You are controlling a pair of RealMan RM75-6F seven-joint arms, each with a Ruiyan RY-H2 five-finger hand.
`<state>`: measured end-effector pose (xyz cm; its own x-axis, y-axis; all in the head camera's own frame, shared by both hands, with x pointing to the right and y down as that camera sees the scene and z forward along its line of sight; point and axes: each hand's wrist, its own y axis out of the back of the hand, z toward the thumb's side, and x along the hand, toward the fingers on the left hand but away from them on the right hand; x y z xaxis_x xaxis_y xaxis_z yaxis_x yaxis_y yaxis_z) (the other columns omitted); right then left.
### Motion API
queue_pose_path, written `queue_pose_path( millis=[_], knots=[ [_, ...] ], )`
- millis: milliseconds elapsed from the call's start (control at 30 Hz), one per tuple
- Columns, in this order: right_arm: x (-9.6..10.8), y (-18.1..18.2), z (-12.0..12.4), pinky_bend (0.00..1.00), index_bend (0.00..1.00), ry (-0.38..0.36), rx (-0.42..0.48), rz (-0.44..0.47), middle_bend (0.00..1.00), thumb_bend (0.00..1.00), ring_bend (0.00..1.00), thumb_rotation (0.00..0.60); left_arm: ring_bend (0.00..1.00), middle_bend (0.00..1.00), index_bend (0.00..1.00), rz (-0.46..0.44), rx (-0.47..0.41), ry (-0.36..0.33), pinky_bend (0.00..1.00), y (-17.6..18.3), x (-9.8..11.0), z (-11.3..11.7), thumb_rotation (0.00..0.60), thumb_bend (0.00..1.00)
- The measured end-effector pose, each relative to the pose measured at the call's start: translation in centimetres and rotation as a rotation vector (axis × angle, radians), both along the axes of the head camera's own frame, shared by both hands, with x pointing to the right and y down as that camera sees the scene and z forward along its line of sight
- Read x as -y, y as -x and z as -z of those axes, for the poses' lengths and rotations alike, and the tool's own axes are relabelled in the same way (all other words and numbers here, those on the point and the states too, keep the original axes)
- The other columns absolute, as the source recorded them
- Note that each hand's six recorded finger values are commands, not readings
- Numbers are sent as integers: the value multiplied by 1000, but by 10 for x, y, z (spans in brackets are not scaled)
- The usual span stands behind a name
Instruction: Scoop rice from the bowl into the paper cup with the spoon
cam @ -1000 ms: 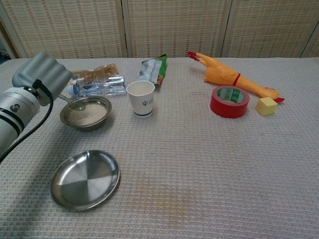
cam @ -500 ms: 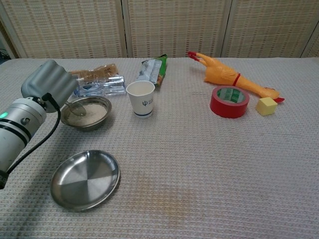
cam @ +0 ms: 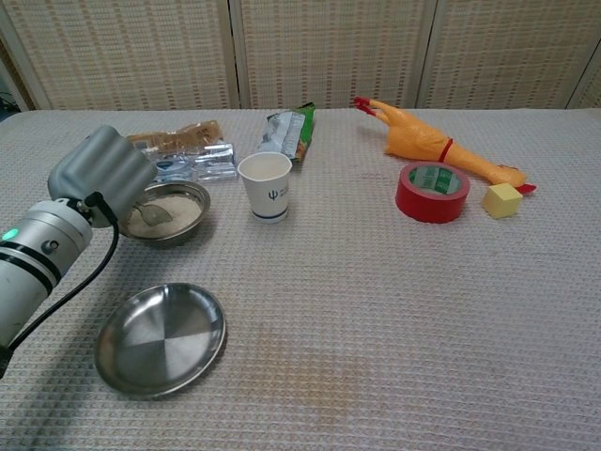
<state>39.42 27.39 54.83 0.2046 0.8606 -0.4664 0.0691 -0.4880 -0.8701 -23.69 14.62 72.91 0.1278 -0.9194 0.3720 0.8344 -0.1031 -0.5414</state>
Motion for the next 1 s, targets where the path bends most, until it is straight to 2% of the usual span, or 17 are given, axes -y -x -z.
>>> queue_pose_path(
  millis=[400, 633, 1000],
  knots=[
    [1, -1, 0, 0, 0, 0, -2, -3, 0, 119, 0, 600, 1000, 1000, 595, -2, -74, 55, 1000, -6, -9, 5, 600, 400],
    [1, -1, 0, 0, 0, 2, -3, -4, 0, 119, 0, 600, 1000, 1000, 607, 30, -143, 115, 1000, -6, -9, 10, 600, 400],
    [1, -2, -2, 0, 0, 10, -10, -4, 0, 119, 0, 600, 1000, 1000, 618, 117, -266, 143, 1000, 2, 10, 26, 600, 399]
  ],
)
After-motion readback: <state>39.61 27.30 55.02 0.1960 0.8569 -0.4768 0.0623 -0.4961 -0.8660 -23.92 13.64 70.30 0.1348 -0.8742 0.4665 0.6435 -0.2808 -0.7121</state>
